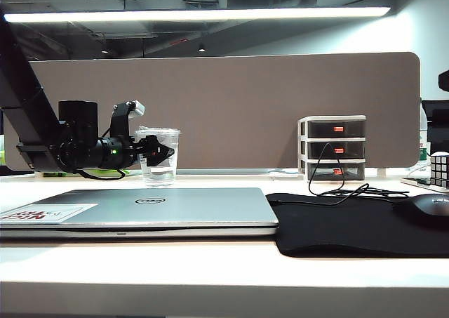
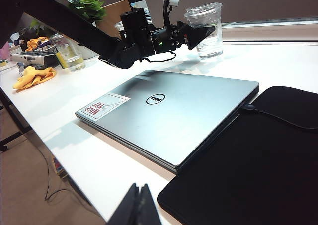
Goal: Pick up the coffee cup and place it on the left side of the laptop.
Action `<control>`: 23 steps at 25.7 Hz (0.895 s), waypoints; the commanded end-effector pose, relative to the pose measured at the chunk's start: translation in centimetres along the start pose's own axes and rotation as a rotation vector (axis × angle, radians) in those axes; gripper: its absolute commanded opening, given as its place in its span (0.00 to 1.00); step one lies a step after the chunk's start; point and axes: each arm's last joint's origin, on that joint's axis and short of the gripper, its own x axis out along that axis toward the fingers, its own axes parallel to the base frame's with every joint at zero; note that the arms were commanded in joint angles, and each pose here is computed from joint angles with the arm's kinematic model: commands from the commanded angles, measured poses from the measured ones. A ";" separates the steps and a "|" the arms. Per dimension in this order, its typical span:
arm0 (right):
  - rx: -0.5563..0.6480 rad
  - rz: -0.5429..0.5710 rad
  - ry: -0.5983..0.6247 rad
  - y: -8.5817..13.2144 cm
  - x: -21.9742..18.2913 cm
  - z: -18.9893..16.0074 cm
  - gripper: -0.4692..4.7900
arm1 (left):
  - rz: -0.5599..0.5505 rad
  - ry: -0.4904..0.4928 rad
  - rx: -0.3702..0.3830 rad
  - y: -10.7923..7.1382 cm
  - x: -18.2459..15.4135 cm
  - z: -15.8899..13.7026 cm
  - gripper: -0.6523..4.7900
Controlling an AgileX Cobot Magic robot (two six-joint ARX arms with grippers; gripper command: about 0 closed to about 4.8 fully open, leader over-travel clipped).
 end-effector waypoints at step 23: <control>-0.009 0.002 -0.006 0.0 0.0 -0.1 0.09 | 0.139 -0.042 0.061 -1.6 -13.9 7.7 0.73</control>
